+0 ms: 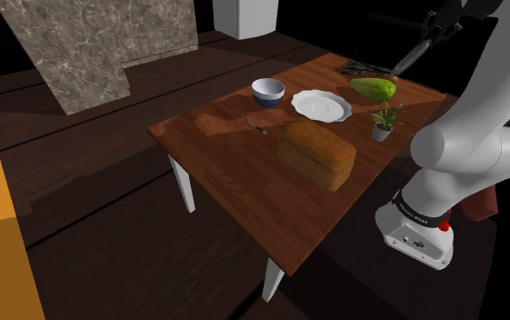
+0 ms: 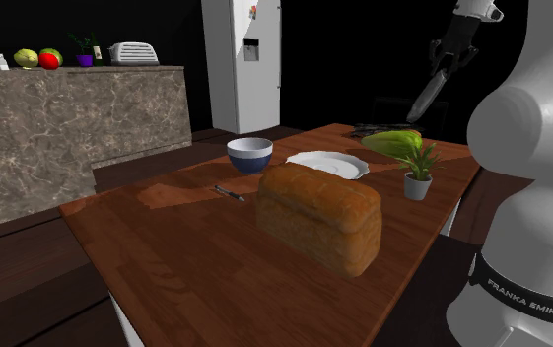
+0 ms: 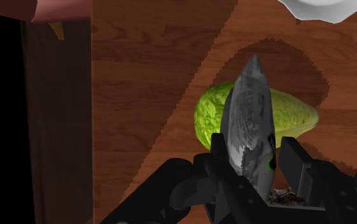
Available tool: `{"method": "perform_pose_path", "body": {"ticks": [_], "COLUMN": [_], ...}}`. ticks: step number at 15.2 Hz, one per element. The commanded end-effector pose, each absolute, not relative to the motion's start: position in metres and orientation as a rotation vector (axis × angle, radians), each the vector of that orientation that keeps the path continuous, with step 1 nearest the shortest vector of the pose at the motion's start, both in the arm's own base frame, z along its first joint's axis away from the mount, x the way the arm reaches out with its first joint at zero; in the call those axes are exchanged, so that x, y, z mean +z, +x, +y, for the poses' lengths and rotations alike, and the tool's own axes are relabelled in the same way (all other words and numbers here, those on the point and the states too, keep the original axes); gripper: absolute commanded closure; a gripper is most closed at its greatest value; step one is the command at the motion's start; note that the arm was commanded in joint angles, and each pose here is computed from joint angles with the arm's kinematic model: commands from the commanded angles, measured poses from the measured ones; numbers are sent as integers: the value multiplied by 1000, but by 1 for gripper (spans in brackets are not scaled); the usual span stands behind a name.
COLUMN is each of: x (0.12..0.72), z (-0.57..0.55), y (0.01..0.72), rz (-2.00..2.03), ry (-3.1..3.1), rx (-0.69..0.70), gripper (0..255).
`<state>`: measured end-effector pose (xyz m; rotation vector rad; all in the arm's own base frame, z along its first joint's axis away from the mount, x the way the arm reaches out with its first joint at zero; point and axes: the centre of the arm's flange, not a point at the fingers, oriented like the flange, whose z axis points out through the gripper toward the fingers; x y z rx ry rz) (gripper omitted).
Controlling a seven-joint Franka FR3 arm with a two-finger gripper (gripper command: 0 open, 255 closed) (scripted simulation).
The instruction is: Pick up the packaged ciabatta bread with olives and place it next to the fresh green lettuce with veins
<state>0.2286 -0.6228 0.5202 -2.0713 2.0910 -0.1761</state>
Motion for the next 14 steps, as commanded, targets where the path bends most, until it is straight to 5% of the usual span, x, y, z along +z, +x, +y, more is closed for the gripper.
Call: {"method": "perform_pose_path", "body": {"ticks": [1,14], "x": [510,442], "z": [-623,-623], "y": [227,227], "rz": [2091,2091], "ry": [-2072,-2072], "rx": [-178,-178], "gripper": [255,255]}}
